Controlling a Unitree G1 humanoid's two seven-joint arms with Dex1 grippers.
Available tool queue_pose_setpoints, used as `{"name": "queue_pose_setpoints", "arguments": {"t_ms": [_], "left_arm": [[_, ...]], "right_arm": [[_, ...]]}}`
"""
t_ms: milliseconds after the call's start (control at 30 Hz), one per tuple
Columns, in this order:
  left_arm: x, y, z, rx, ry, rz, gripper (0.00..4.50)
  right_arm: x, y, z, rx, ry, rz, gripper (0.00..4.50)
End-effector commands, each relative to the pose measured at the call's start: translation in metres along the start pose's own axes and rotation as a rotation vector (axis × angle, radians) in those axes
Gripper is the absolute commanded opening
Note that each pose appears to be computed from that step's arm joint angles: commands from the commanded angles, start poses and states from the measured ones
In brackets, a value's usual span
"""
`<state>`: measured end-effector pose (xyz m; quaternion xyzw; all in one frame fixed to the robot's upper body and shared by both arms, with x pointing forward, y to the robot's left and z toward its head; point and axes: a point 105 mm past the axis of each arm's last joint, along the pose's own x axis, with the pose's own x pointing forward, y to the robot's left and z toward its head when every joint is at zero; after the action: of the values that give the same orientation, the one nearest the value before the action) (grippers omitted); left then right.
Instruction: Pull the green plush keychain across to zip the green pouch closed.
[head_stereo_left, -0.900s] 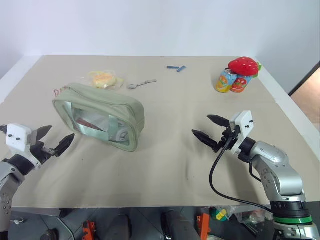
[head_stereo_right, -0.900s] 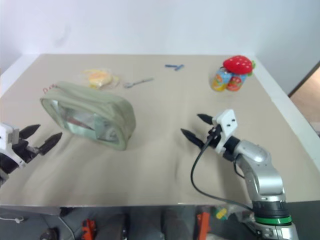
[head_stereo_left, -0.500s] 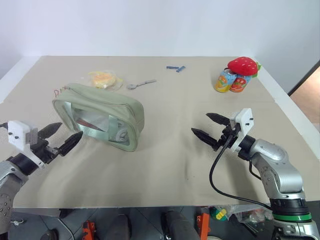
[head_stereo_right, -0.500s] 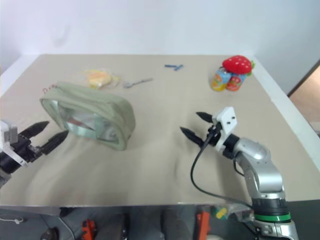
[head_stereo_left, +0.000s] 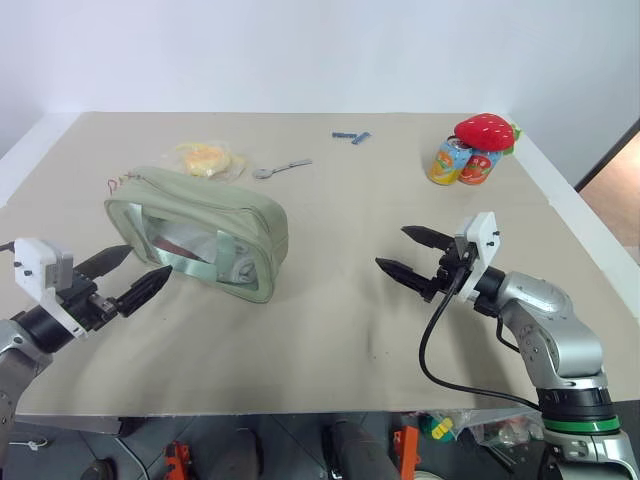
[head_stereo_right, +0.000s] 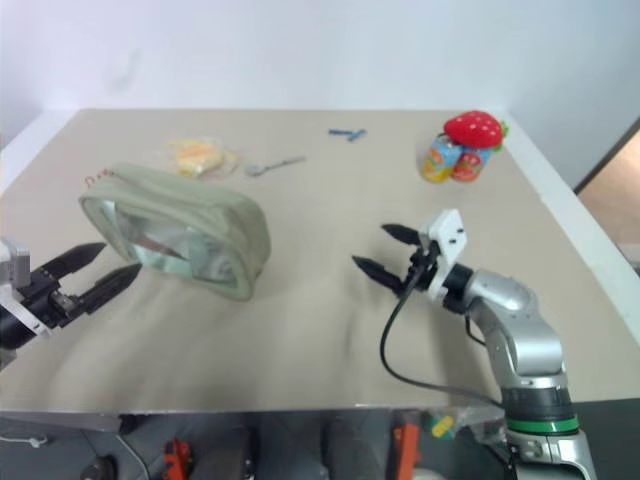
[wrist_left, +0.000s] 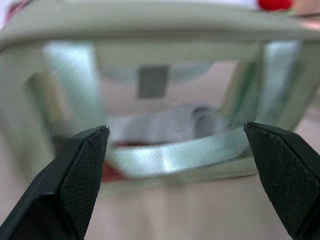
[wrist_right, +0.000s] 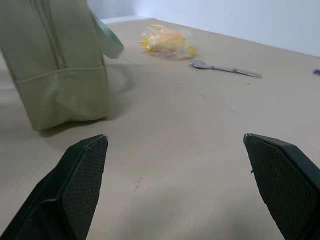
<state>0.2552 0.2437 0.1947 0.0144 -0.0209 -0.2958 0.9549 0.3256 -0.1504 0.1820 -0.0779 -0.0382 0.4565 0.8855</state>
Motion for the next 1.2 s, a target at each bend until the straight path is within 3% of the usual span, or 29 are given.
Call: {"name": "queue_pose_setpoints", "arguments": {"t_ms": [33,267,500,767,967,1200], "left_arm": [[0.009,-0.022,0.012,0.027,0.003,-0.125,4.47],[0.017,-0.062,0.016,-0.004,0.043,-0.333,4.47],[0.023,-0.076,0.015,-0.03,0.036,-0.376,4.47],[0.025,-0.081,0.014,-0.009,0.045,-0.394,4.47],[0.027,-0.081,0.016,-0.012,0.011,-0.382,4.5],[0.032,-0.08,0.02,-0.002,-0.021,-0.363,4.5]], "right_arm": [[0.024,0.002,0.024,-0.019,-0.062,0.112,4.5],[0.081,0.018,0.054,-0.002,-0.104,0.32,4.5],[0.12,0.045,0.066,0.019,-0.103,0.469,4.5],[0.149,0.055,0.069,0.045,-0.104,0.515,4.5],[0.161,0.053,0.062,0.061,-0.089,0.508,2.73],[0.166,0.052,0.057,0.07,-0.085,0.508,0.23]]}}
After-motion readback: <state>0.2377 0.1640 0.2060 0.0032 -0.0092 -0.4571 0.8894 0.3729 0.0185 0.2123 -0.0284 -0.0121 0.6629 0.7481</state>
